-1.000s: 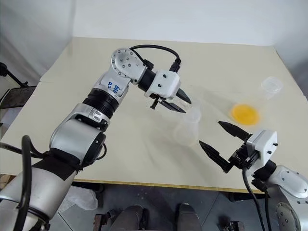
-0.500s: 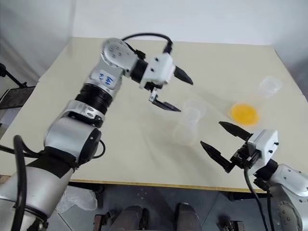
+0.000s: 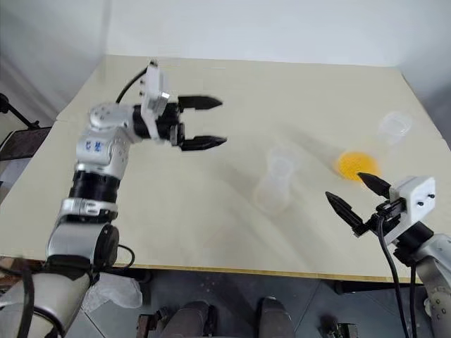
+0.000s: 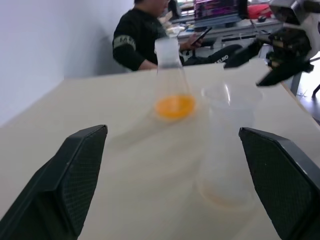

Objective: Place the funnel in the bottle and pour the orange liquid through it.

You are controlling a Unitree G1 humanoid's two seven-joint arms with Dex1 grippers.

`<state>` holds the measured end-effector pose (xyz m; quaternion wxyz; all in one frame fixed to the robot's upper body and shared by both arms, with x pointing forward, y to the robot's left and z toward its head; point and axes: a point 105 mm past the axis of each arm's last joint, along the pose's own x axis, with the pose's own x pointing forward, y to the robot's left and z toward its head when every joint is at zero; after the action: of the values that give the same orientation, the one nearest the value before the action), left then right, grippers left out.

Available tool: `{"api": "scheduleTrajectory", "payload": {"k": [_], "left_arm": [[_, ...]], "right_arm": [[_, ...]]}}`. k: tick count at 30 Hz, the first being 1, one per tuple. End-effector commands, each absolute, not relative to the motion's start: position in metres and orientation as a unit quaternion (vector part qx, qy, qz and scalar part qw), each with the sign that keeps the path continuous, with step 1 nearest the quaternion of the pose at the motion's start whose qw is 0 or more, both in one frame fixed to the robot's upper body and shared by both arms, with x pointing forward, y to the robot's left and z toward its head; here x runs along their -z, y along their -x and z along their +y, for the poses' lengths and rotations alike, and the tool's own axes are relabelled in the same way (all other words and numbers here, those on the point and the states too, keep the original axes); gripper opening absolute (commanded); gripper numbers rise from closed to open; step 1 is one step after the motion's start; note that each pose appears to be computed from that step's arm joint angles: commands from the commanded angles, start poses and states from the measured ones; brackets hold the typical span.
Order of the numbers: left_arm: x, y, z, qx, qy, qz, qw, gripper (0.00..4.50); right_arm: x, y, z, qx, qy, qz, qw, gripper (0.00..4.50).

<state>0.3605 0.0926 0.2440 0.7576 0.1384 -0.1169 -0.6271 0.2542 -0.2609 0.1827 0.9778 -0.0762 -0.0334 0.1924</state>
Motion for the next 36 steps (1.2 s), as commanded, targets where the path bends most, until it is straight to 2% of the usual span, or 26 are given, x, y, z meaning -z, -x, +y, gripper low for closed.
{"api": "scheduleTrajectory", "payload": {"k": [1, 7, 10, 20, 22, 25, 36], "left_arm": [[-0.236, -0.346, 0.106, 0.622, -0.139, -0.127, 0.76, 4.48], [-0.204, -0.329, 0.123, 0.627, -0.137, -0.089, 0.762, 4.48], [-0.195, -0.323, 0.123, 0.632, -0.134, -0.072, 0.76, 4.48], [-0.191, -0.312, 0.129, 0.616, -0.139, -0.065, 0.772, 4.48], [-0.19, -0.307, 0.129, 0.612, -0.138, -0.065, 0.776, 4.48], [-0.189, -0.303, 0.129, 0.605, -0.135, -0.063, 0.782, 4.48], [-0.19, -0.292, 0.129, 0.587, -0.129, -0.067, 0.797, 4.48]], "right_arm": [[-0.191, -0.252, -0.28, -0.105, 0.07, -0.046, 0.991, 4.5], [-0.19, -0.228, -0.302, -0.004, 0.051, -0.045, 0.998, 4.5], [-0.192, -0.228, -0.311, 0.031, 0.045, -0.053, 0.997, 4.5], [-0.202, -0.262, -0.325, 0.034, 0.045, -0.078, 0.995, 4.5], [-0.207, -0.287, -0.332, 0.038, 0.048, -0.085, 0.994, 4.5], [-0.211, -0.308, -0.336, 0.038, 0.051, -0.093, 0.994, 4.5], [-0.222, -0.342, -0.331, 0.016, 0.044, -0.121, 0.992, 4.5]]}}
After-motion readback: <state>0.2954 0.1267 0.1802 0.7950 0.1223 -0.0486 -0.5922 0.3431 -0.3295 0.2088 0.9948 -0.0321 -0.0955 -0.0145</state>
